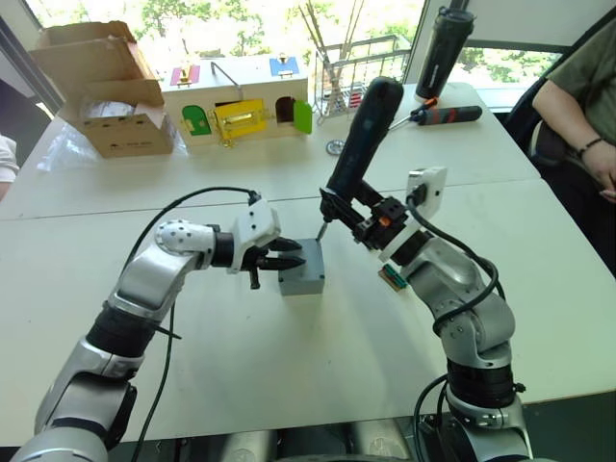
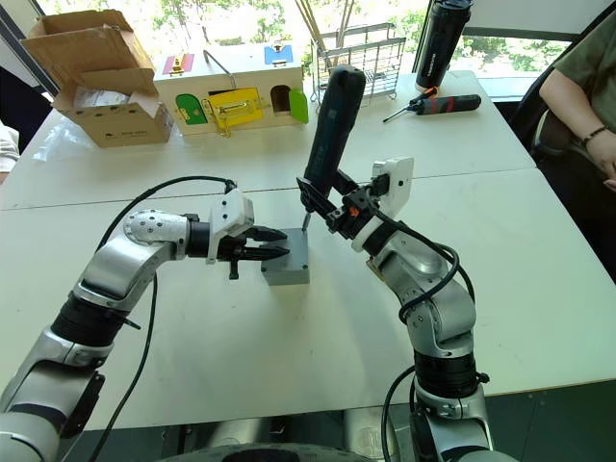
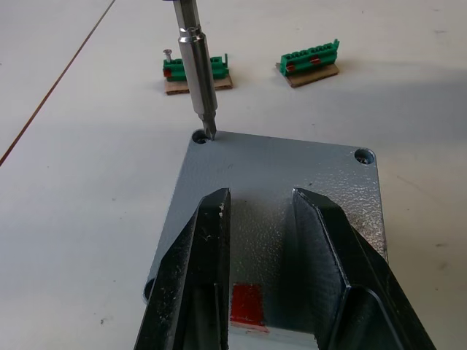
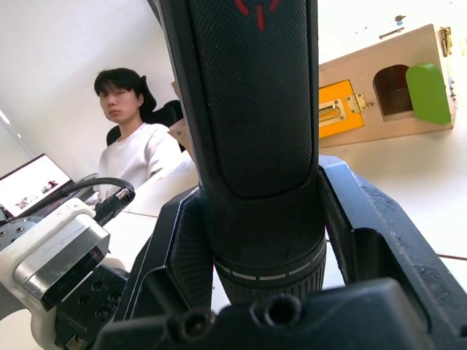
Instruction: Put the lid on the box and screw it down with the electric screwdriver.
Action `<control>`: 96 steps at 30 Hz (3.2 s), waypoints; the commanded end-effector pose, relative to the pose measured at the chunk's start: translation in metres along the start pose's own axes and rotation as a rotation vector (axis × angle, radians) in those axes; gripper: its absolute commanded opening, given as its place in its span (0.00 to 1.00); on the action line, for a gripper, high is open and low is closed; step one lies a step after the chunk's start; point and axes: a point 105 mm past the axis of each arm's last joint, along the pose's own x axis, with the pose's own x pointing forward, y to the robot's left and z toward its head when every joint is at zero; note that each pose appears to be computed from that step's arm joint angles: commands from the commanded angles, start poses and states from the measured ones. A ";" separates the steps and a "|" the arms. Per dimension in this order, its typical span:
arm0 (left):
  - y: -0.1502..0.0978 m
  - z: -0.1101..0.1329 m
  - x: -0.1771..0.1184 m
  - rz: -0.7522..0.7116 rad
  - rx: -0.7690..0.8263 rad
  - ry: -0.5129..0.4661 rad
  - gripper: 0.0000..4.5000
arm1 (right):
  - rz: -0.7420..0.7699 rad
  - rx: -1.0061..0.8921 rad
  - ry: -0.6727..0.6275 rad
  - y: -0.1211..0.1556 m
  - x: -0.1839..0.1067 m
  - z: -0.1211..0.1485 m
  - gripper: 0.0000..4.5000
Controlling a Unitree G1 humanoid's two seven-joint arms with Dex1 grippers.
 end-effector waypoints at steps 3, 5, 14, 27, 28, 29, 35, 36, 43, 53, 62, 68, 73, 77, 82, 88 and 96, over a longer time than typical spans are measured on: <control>-0.003 -0.003 0.000 -0.002 -0.004 0.013 0.29 | 0.033 -0.059 -0.078 0.008 0.004 0.019 0.39; -0.003 -0.003 0.001 -0.002 -0.004 0.013 0.29 | 0.027 -0.063 -0.074 0.007 0.004 0.017 0.39; -0.004 -0.004 0.003 -0.007 -0.003 0.016 0.29 | 0.038 -0.103 -0.038 0.008 0.006 0.005 0.39; -0.009 -0.017 0.006 -0.019 -0.018 0.058 0.29 | 0.155 -0.092 0.159 0.037 0.018 -0.050 0.39; -0.010 -0.018 0.006 -0.019 -0.020 0.060 0.29 | 0.147 -0.088 0.168 0.035 0.017 -0.053 0.39; -0.010 -0.019 0.006 -0.019 -0.022 0.062 0.29 | 0.141 -0.085 0.176 0.033 0.016 -0.056 0.39; -0.012 -0.023 0.007 -0.016 -0.033 0.070 0.29 | 0.107 -0.088 0.224 0.024 0.011 -0.071 0.39; -0.012 -0.024 0.006 -0.016 -0.033 0.073 0.29 | 0.105 -0.090 0.230 0.024 0.011 -0.072 0.39; -0.012 -0.027 0.007 -0.011 -0.037 0.083 0.29 | 0.038 -0.067 0.284 0.014 0.010 -0.087 0.39; -0.012 -0.029 0.007 -0.002 -0.042 0.086 0.29 | 0.039 -0.089 0.304 0.013 0.006 -0.095 0.39; -0.014 -0.030 0.009 -0.002 -0.040 0.086 0.29 | 0.021 -0.107 0.313 0.011 0.000 -0.100 0.39; -0.014 -0.030 0.011 -0.003 -0.035 0.087 0.29 | -0.028 -0.119 0.319 0.002 0.000 -0.102 0.39; -0.013 -0.030 0.012 -0.004 -0.034 0.086 0.29 | -0.045 -0.116 0.320 0.000 0.000 -0.103 0.39; -0.013 -0.030 0.012 -0.004 -0.035 0.086 0.29 | -0.043 -0.111 0.316 0.001 -0.001 -0.103 0.39; -0.013 -0.031 0.012 -0.005 -0.036 0.088 0.29 | -0.044 -0.116 0.302 0.001 -0.001 -0.100 0.39; -0.014 -0.031 0.012 -0.007 -0.035 0.089 0.29 | -0.044 -0.132 0.272 0.001 0.001 -0.091 0.39; -0.015 -0.033 0.014 -0.011 -0.036 0.093 0.29 | -0.017 -0.193 0.195 0.006 0.008 -0.061 0.39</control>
